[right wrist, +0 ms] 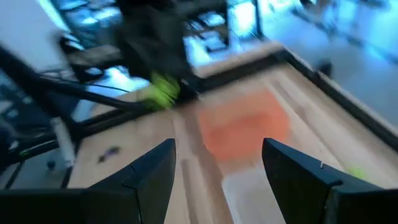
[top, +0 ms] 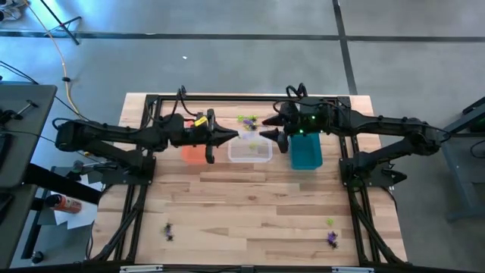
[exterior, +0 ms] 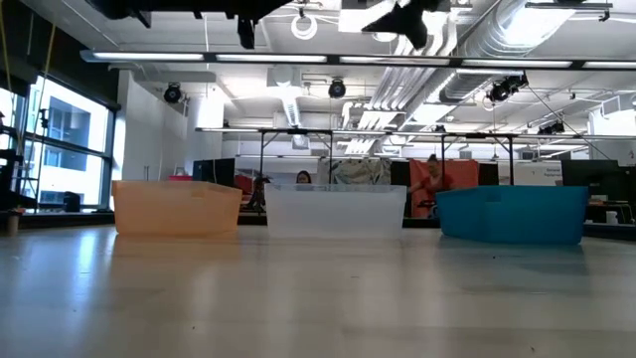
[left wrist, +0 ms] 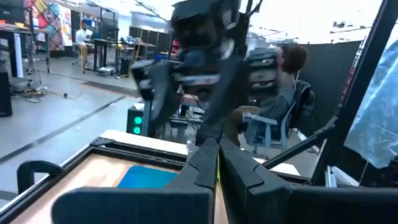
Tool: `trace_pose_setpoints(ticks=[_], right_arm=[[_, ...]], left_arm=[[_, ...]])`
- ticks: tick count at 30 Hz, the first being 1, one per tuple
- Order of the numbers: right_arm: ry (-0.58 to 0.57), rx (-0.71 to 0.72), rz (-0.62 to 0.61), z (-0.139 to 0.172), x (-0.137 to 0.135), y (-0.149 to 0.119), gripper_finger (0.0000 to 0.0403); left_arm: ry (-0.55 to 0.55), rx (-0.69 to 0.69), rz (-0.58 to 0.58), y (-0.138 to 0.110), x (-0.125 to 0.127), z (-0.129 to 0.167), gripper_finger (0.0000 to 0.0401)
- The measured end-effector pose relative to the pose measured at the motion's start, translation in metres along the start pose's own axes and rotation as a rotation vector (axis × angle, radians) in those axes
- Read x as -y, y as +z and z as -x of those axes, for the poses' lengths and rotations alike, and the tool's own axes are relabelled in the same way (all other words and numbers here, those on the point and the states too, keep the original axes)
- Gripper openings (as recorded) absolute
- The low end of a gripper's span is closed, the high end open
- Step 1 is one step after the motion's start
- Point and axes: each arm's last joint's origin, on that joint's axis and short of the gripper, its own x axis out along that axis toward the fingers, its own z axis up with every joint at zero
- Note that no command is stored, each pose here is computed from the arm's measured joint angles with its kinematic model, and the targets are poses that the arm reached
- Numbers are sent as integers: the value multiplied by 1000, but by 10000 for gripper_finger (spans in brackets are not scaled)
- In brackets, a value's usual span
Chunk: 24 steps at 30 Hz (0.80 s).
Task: Sort Halloween decoration
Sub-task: Put the green spider toy into the transparent bin
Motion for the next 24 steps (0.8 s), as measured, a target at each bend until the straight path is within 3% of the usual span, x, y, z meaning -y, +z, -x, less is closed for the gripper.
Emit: trace_pose_setpoints(ticks=[5, 9, 13, 19, 24], right_arm=[[20, 3, 172, 0, -10, -2, 236], [34, 0, 176, -1, -14, -3, 236], [36, 5, 104, -1, -15, -3, 236], [26, 38, 92, 0, -11, 2, 236], [11, 42, 83, 0, -7, 3, 236]], left_arm=[[8, -33, -5, -10, -2, -5, 0], [12, -47, -7, -14, -2, -7, 0], [37, -73, -7, -12, -3, -12, 0], [177, -434, -124, 2, -20, -39, 0], [272, -683, -99, -17, -53, -67, 0]])
